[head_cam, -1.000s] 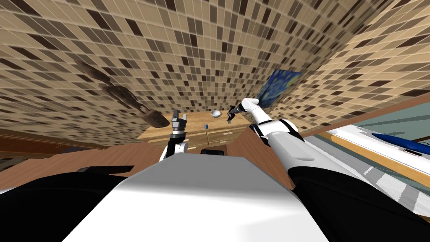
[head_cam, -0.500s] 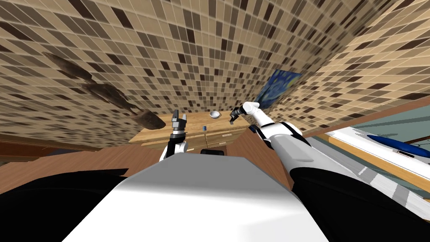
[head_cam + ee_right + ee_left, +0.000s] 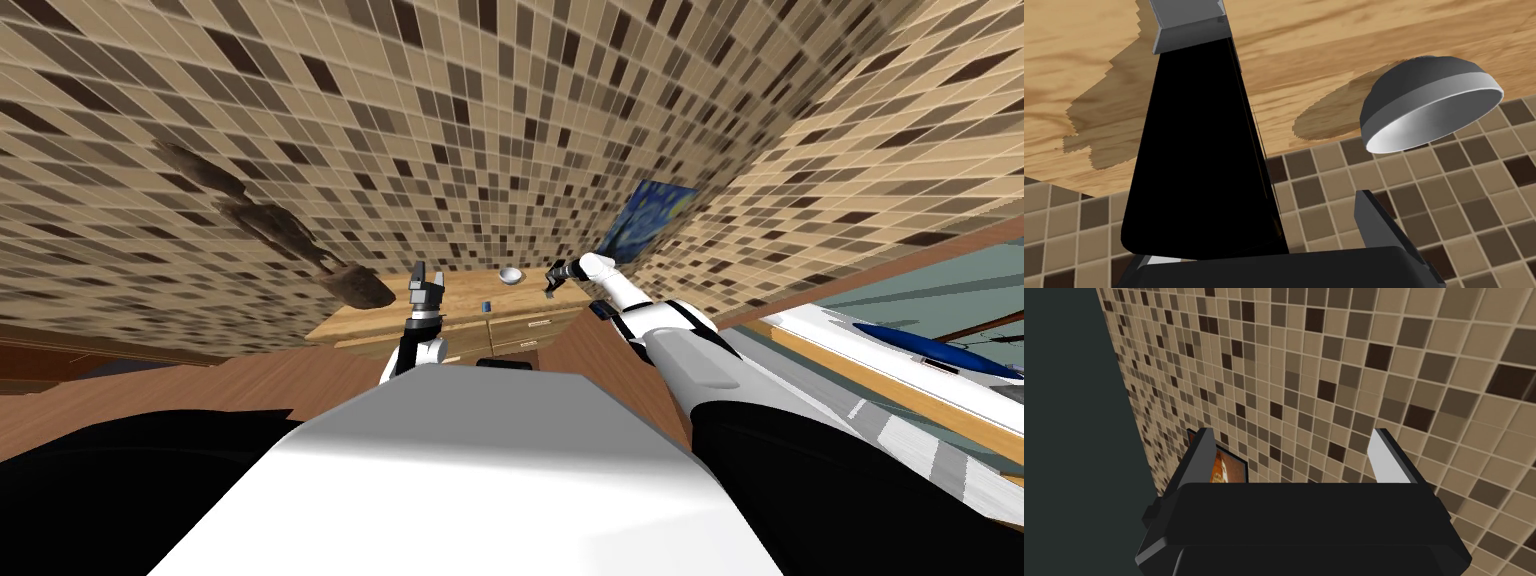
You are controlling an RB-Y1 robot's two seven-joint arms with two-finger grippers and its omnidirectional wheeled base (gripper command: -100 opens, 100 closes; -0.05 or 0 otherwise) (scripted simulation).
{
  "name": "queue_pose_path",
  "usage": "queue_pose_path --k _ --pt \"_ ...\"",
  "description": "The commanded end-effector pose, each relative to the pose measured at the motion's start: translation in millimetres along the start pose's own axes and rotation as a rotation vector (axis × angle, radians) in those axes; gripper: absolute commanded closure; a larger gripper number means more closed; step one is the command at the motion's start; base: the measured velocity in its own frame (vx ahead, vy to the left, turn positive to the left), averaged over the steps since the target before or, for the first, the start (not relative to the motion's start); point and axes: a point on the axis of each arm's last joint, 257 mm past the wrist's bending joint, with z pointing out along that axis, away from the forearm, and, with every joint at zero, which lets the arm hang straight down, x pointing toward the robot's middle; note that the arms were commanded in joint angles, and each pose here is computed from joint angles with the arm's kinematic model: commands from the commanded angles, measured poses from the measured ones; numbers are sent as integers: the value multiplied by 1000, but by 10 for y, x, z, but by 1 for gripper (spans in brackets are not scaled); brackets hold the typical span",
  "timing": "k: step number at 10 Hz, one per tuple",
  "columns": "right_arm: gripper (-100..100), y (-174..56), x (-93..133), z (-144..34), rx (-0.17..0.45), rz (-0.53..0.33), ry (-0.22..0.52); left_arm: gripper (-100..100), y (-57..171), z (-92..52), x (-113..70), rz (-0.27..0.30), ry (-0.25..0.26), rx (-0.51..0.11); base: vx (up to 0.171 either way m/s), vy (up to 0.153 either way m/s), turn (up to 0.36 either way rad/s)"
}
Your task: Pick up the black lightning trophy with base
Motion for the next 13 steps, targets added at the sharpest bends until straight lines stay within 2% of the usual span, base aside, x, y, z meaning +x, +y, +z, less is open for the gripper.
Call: queue_pose_path --k 1,2,3,5,6,10,11,12,13 --pt "-100 39 223 142 -38 48 10 0 0 0 0 0 0 0 -6 6 -17" --pt "-100 48 332 179 -57 74 25 0 0 0 0 0 0 0 -2 4 -11" --pt "-100 53 -170 -73 -22 16 -69 0 0 0 0 0 0 0 -66 39 -49" --pt "-100 76 -103 -41 -25 25 -60 0 0 0 0 0 0 0 -50 34 -16" --pt "100 73 -114 -39 -24 23 -61 0 0 0 0 0 0 0 -6 2 -11" --pt "100 76 -117 -39 -22 11 -62 0 0 0 0 0 0 0 -1 0 4" --pt "0 80 -121 -40 -22 8 -63 0 0 0 0 0 0 0 0 0 0" --pt "100 39 -24 8 -29 31 -42 0 0 0 0 0 0 0 36 -20 20" --pt "100 51 -77 -14 -26 19 -53 0 0 0 0 0 0 0 22 -13 10"
